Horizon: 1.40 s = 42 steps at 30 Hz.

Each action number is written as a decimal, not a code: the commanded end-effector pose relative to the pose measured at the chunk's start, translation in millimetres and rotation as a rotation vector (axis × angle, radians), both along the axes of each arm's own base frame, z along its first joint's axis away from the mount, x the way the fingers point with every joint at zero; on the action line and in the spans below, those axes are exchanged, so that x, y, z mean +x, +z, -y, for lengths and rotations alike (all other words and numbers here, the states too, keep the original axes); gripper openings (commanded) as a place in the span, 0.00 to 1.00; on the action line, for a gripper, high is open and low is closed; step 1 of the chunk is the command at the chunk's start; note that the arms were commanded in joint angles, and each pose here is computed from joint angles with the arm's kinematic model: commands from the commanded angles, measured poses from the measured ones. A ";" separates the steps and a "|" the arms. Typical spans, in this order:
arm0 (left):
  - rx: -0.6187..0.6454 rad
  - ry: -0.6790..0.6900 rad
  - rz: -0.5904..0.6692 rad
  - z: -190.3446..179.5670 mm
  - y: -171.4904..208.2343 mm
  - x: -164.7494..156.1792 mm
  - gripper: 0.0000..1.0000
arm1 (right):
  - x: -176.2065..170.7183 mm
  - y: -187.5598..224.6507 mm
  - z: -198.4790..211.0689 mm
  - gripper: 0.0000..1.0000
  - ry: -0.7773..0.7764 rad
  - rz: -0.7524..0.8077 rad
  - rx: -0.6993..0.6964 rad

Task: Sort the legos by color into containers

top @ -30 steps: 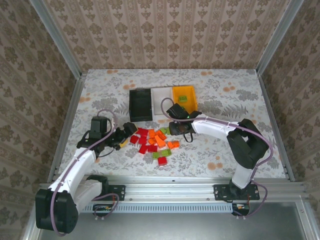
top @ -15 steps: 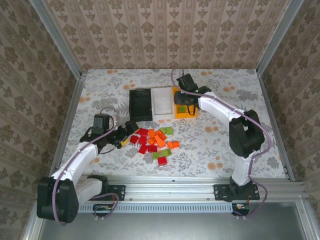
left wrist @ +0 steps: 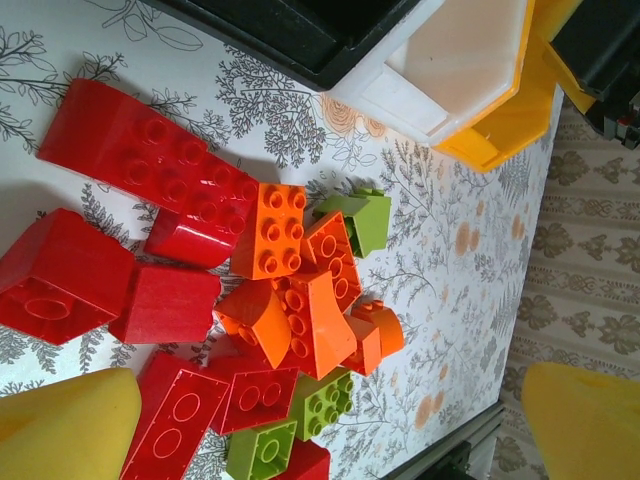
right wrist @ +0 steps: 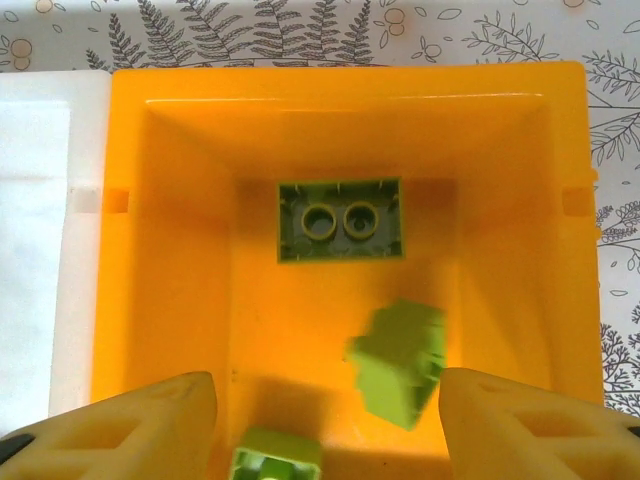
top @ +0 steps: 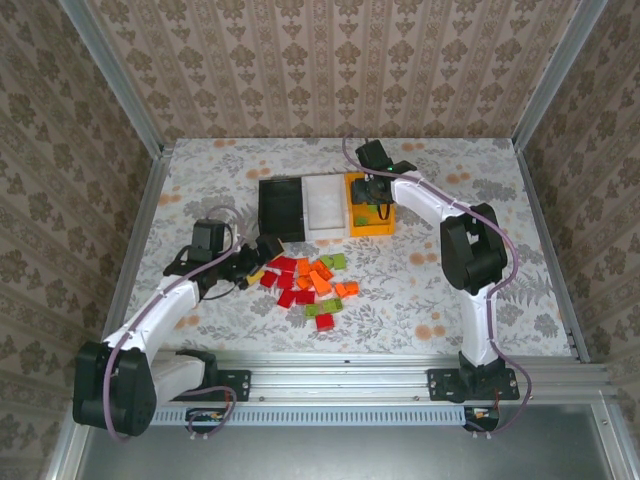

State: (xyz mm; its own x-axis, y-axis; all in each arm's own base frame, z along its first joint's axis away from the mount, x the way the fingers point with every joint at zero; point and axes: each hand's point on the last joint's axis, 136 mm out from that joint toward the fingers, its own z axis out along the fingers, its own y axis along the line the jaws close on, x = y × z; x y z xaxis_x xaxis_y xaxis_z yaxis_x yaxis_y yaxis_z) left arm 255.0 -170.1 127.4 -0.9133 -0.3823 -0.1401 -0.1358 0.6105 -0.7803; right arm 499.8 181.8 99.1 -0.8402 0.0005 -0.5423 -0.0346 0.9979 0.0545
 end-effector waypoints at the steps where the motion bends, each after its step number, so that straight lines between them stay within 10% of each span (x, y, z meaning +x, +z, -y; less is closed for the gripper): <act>1: -0.020 -0.011 0.024 4.4 13.8 2.4 1.00 | -4.3 46.7 2.2 0.62 0.005 0.071 0.003; 15: 0.011 -0.029 -0.041 -0.1 -16.1 -7.0 1.00 | -144.7 -2.7 -98.6 0.57 0.137 -0.016 0.187; 42: 0.014 0.003 -0.040 -6.9 -17.4 -21.8 1.00 | -147.2 -58.2 -128.4 0.33 0.318 -0.116 0.022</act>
State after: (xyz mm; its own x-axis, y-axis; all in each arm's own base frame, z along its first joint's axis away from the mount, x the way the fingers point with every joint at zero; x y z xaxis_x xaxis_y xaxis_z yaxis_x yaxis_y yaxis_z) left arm 232.6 -163.0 110.9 -0.9164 -0.3820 -0.1194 -0.1584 0.6202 -0.7683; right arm 351.0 317.1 46.7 -0.8541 -0.2466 -0.4579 -0.3407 0.9305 0.1345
